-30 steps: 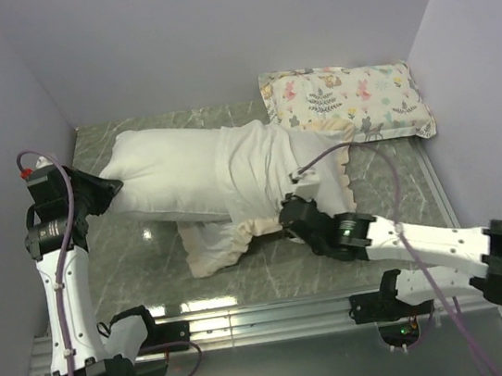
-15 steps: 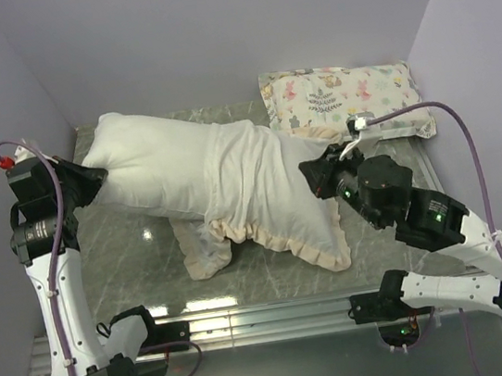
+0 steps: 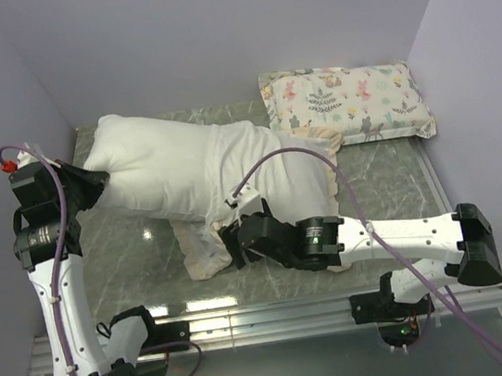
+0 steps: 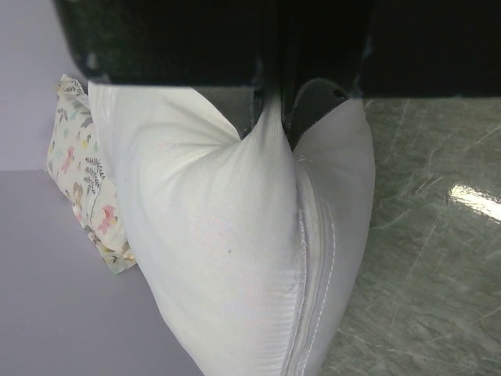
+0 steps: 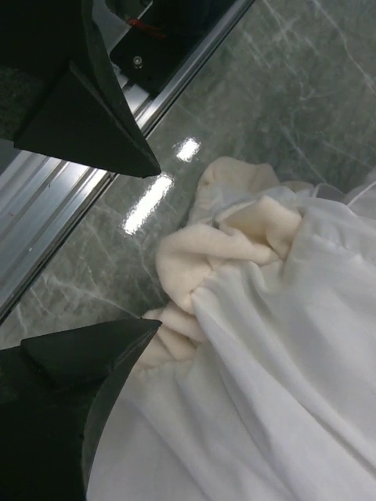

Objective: Remove the pillowcase from the pillow

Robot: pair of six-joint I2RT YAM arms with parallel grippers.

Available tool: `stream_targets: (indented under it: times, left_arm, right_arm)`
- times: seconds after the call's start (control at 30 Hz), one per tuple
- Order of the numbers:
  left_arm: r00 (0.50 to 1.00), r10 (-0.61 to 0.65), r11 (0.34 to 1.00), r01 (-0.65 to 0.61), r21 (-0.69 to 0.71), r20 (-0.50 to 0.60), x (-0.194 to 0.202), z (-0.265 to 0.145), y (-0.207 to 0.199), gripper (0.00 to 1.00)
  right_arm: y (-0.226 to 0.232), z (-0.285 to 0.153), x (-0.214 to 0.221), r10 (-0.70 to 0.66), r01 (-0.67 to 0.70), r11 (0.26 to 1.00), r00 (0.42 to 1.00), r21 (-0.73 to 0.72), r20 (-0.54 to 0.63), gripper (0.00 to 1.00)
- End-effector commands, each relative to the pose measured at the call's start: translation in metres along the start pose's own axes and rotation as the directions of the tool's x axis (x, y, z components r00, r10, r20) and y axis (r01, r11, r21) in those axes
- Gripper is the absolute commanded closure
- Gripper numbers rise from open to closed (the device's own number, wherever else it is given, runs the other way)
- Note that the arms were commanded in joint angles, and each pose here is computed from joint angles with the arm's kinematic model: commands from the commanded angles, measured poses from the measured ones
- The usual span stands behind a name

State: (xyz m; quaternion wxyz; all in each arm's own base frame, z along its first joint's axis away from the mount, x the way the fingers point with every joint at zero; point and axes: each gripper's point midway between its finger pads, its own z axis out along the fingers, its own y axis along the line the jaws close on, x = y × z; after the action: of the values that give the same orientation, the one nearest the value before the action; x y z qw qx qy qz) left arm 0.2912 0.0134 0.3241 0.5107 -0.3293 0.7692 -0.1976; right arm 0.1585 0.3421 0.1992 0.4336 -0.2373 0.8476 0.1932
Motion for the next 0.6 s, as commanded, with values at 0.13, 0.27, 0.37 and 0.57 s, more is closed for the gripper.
stream_targets:
  times: [0.13,0.27,0.37,0.57]
  left_arm:
    - [0.988,0.044,0.993,-0.059,0.099,0.145,-0.029,-0.013,-0.025,1.0]
    - [0.988,0.046,0.994,-0.06,0.095,0.148,-0.029,-0.015,-0.024,1.0]
    - [0.987,0.048,0.994,-0.063,0.089,0.156,-0.029,-0.017,-0.023,1.0]
    - [0.981,0.064,0.995,-0.076,0.062,0.182,-0.03,-0.022,-0.016,1.0]
  right_arm:
    - [0.009,0.035,0.007,0.1,-0.103,0.993,0.993,0.049,0.059,0.15]
    - [-0.009,0.052,-0.001,0.065,-0.085,0.971,0.993,0.225,0.094,0.2]
    - [-0.024,0.053,-0.01,0.047,-0.08,0.953,0.992,0.291,0.118,0.36]
    - [-0.044,0.019,-0.05,0.013,-0.087,0.936,0.976,0.34,0.215,1.0]
